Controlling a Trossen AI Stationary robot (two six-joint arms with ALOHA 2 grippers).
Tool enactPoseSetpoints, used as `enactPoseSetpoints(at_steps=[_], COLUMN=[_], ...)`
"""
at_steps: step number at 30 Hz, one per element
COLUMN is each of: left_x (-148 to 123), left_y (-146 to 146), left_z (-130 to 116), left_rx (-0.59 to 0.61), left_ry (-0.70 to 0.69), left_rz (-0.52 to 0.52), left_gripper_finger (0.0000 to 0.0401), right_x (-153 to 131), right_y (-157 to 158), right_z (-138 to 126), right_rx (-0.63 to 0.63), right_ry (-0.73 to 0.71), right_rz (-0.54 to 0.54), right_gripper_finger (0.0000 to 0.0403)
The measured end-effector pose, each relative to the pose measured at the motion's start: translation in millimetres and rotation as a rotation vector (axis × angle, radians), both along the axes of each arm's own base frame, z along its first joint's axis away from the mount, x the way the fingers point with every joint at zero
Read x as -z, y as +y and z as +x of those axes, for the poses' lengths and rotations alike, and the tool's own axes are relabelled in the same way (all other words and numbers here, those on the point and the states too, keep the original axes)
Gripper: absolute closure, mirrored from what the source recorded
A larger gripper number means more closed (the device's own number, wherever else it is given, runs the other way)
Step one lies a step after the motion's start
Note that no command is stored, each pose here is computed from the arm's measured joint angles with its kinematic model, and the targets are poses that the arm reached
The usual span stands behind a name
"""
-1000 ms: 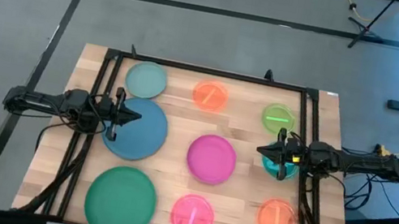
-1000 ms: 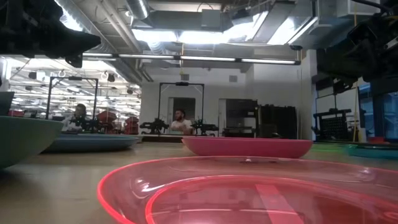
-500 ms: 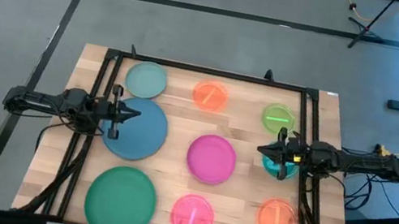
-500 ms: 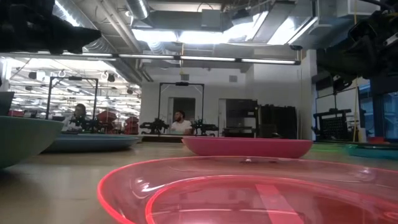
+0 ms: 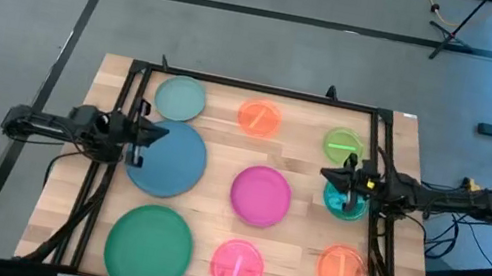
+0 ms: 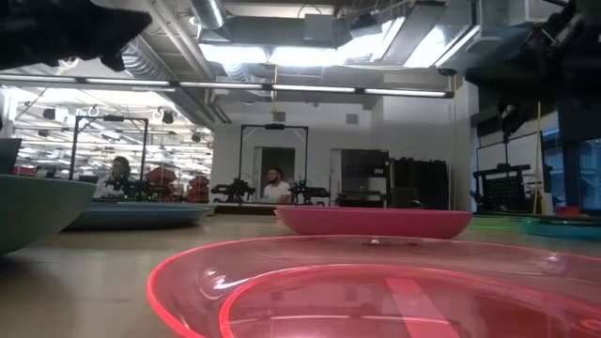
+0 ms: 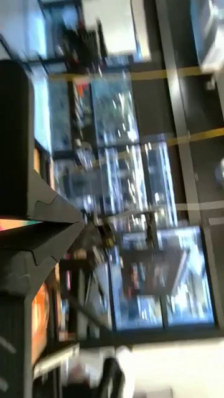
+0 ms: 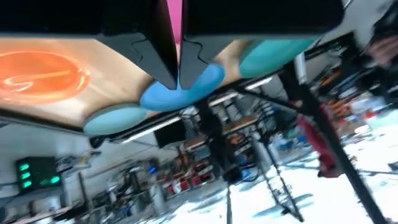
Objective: Stack plastic plates
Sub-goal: Stack the big green plate on top of the big blue plate
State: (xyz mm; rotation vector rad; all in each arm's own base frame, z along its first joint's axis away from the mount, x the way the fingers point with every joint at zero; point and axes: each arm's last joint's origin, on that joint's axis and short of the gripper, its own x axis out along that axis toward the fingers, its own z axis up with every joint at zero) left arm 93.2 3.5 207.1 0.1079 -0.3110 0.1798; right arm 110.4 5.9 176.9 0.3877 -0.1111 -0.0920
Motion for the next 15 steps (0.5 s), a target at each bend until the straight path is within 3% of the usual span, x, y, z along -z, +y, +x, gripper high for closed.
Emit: enactPoseSetpoints(at_steps=[6,15], left_x=[4.8,12.6], left_y=[2.6,2.2], left_z=[11.6,23.3], left_rx=[-0.033,0.005], left_ry=[0.07,0.152], left_rz=[-0.002,-0.027], left_gripper_finger=[0.0401,0.0399], right_x=[-4.9,-16.8], right_y=[1.0,9.6], right_z=[22.4,92.2], right_rx=[0.052,0.019], right_ry=[0.115,0.37], right_rz=[-0.063,-0.212], right_gripper_finger=[0.0389,0.0389])
